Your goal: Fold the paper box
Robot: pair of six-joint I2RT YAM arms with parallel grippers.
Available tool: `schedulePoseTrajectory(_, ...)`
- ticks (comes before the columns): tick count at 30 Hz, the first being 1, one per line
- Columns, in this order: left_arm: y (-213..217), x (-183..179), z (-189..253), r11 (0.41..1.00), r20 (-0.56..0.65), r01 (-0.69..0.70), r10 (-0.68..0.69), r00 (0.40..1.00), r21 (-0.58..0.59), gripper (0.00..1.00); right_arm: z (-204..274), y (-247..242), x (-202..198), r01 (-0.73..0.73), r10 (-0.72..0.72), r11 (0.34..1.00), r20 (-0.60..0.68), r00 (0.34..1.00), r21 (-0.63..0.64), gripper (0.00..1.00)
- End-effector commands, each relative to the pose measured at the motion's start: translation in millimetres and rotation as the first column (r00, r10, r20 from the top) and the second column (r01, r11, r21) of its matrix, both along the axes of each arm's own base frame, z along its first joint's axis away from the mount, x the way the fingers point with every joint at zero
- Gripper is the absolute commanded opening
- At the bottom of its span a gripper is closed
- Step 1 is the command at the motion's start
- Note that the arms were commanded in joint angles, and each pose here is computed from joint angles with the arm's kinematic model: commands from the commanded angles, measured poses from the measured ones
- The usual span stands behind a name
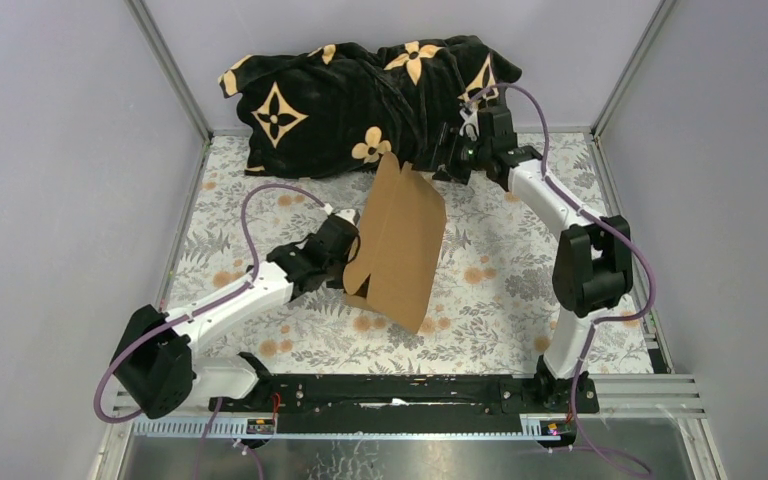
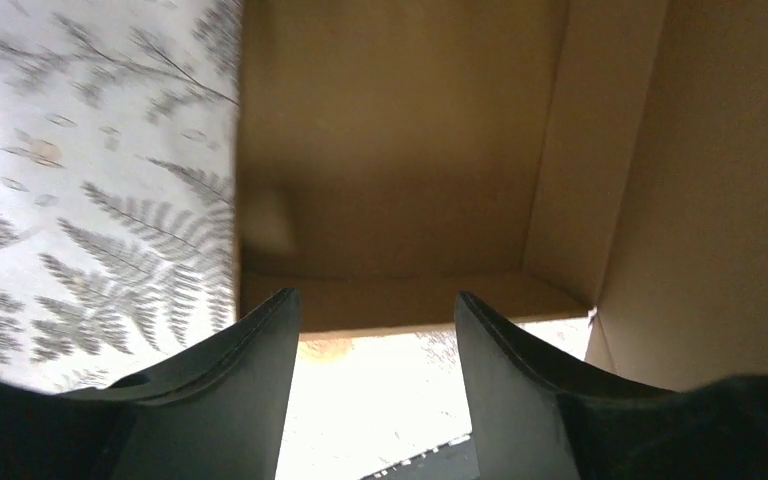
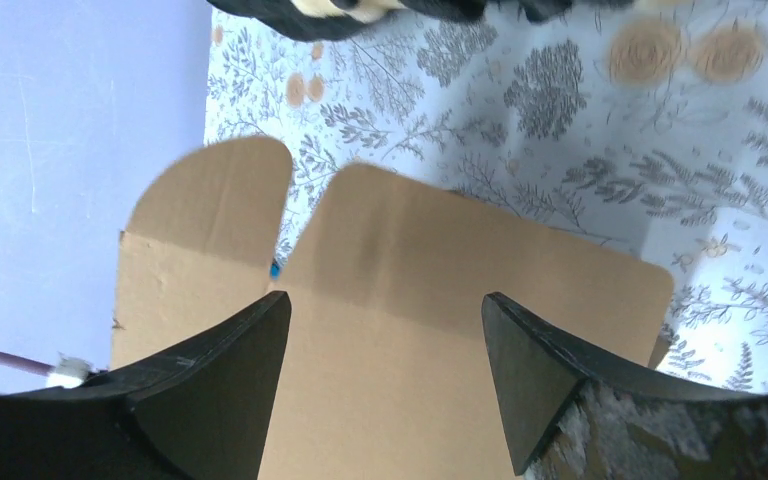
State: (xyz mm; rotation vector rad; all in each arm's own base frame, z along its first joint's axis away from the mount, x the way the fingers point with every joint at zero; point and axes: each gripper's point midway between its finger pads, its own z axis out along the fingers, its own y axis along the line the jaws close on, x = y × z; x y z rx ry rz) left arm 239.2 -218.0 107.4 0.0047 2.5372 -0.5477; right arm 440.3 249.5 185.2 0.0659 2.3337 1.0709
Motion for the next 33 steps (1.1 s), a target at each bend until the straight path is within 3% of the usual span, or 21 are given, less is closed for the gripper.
schedulePoseTrajectory(1,-15,-4,5,0.999,0.013,-0.026,0.026,1.0,-0.022,0.65,49,-11,4,-0.027,0.038,0.997,0.15,0.988,-0.073,0.78)
schedulePoseTrajectory(5,-24,2,27,0.999,0.046,-0.008,0.01,0.999,-0.041,0.65,45,-47,-30,0.078,-0.052,0.979,0.141,0.989,-0.19,0.78)
schedulePoseTrajectory(14,-66,-4,46,0.994,0.067,0.062,-0.056,0.996,-0.088,0.65,-11,-87,-165,0.078,-0.076,0.972,0.021,0.997,-0.22,0.78)
schedulePoseTrajectory(22,-114,-11,38,0.988,0.07,0.109,-0.101,0.992,-0.114,0.65,9,-67,-246,-0.054,0.054,0.998,-0.003,0.999,0.016,0.72)
schedulePoseTrajectory(28,-116,26,57,0.995,0.148,0.087,-0.08,0.986,-0.04,0.66,15,-60,-290,-0.094,0.098,0.986,-0.024,0.995,0.139,0.67)
schedulePoseTrajectory(33,-120,67,69,0.996,0.165,0.073,-0.064,0.984,-0.054,0.66,17,-56,-312,-0.132,0.145,0.966,-0.04,0.989,0.22,0.63)
